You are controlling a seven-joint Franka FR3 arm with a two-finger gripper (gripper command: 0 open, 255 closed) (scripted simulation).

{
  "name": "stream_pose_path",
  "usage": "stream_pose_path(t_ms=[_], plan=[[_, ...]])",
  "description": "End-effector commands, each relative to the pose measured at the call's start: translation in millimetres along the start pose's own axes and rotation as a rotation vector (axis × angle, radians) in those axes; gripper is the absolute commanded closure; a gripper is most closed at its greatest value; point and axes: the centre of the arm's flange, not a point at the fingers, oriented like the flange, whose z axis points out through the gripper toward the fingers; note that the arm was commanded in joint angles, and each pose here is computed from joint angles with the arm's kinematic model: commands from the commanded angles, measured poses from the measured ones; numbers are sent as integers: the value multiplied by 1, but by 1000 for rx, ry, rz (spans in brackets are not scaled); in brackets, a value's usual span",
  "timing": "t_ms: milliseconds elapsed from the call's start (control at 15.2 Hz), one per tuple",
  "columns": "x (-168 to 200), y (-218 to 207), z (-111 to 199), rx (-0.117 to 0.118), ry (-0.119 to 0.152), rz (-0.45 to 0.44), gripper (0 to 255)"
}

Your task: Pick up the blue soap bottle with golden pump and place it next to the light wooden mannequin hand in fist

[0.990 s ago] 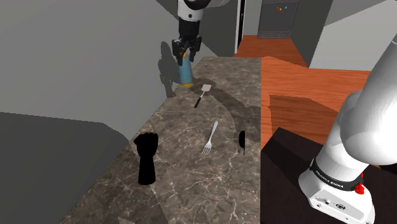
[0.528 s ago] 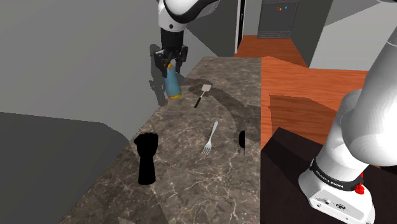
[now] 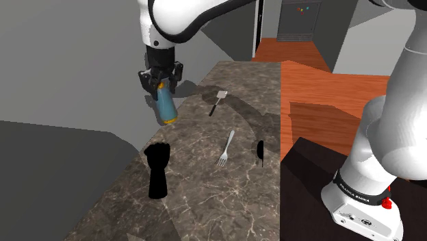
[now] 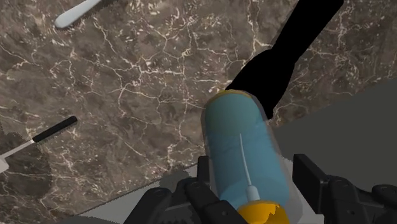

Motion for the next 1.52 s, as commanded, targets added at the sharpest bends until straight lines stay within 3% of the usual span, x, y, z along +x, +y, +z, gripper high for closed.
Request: stream_pose_path(t_ms=[0,1320,1452], plan=[[-1,-23,4,0,1,2,255],[-39,-281,52,0,1,2,255],[-42,-281,62,0,1,2,255]])
